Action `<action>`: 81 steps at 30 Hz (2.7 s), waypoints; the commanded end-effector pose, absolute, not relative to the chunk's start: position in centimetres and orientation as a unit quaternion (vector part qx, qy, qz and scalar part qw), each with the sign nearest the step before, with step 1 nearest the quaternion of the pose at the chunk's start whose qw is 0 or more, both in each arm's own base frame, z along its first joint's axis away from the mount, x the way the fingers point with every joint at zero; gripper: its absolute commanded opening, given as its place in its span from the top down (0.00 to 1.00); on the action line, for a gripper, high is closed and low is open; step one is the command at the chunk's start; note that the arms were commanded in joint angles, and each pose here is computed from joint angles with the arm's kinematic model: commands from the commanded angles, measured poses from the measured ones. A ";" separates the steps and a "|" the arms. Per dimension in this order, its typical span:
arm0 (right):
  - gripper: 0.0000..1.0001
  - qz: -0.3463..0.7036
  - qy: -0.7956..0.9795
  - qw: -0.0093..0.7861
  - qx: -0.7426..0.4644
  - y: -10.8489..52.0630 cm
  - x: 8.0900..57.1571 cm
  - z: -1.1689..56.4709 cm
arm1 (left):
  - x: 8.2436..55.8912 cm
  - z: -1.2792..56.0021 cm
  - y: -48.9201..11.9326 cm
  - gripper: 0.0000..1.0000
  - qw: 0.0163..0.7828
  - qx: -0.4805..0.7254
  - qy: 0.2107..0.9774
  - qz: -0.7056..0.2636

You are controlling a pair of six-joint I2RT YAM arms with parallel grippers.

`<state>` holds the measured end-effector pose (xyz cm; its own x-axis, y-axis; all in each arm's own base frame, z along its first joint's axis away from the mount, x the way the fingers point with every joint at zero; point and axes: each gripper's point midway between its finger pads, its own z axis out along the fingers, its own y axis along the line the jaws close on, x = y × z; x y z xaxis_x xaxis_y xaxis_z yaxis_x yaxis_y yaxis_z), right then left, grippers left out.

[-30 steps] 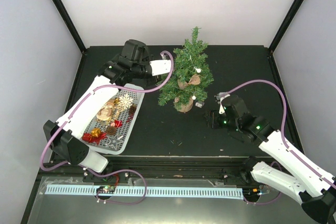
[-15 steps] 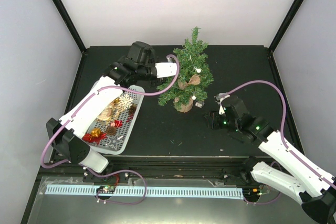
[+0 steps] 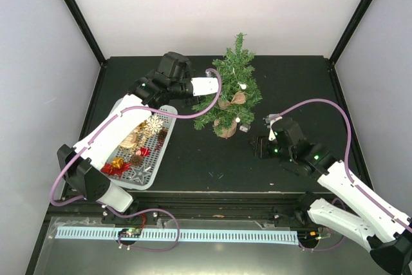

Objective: Decorate the small christmas tree

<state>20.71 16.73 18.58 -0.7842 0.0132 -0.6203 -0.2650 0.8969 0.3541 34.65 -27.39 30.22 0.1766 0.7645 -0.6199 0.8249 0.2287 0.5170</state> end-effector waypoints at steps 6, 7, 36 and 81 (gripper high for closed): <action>0.40 0.224 0.915 0.327 -0.069 17.0 20.8 19.2 | 35.3 30.6 -27.3 0.72 0.461 0.614 0.640 -0.012; 0.40 0.225 0.915 0.328 -0.070 17.0 20.8 19.2 | 35.4 30.7 -27.2 0.70 0.463 0.611 0.642 -0.010; 0.40 0.232 0.907 0.347 -0.061 16.2 20.3 20.5 | 35.6 31.8 -23.6 0.26 0.477 0.561 0.675 0.049; 0.44 0.258 0.925 0.279 -0.005 15.6 17.7 15.8 | 22.1 9.2 2.4 0.27 0.059 0.421 0.902 -0.081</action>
